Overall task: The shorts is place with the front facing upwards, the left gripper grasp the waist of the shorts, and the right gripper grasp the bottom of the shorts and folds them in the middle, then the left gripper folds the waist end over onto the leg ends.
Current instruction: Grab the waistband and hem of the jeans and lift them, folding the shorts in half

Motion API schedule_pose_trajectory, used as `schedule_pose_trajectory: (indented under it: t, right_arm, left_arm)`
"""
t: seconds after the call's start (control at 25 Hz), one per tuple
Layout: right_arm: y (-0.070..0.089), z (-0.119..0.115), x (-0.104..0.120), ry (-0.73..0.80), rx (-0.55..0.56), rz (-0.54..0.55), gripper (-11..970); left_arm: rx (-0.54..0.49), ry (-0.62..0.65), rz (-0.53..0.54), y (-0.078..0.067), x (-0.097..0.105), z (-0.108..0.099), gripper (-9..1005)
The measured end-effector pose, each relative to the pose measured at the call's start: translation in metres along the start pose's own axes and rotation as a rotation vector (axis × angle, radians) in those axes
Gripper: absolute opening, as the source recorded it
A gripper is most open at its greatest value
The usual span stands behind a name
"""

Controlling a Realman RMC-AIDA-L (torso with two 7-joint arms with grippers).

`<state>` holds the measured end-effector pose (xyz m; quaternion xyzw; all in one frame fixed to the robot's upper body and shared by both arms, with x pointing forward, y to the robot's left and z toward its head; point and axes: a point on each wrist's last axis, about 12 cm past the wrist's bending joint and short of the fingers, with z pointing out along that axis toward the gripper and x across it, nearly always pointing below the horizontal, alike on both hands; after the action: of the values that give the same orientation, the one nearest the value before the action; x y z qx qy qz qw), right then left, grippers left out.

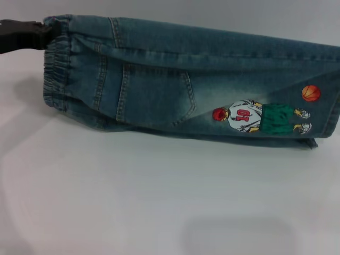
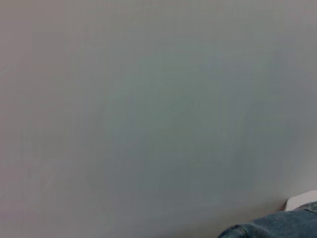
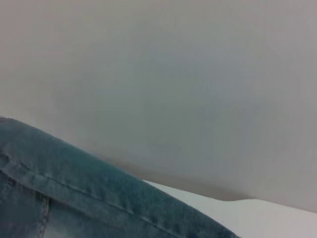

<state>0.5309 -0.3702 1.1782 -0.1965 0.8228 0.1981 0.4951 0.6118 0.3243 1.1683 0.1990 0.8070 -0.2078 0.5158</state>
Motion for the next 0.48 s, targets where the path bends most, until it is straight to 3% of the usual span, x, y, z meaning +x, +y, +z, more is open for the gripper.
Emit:
schedule_pose_trajectory:
  t: [0.48]
  right_arm:
    - [-0.004, 0.023, 0.009, 0.002, -0.024, -0.002, 67]
  left_arm:
    - [0.019, 0.044, 0.019, -0.015, 0.004, 0.025, 62]
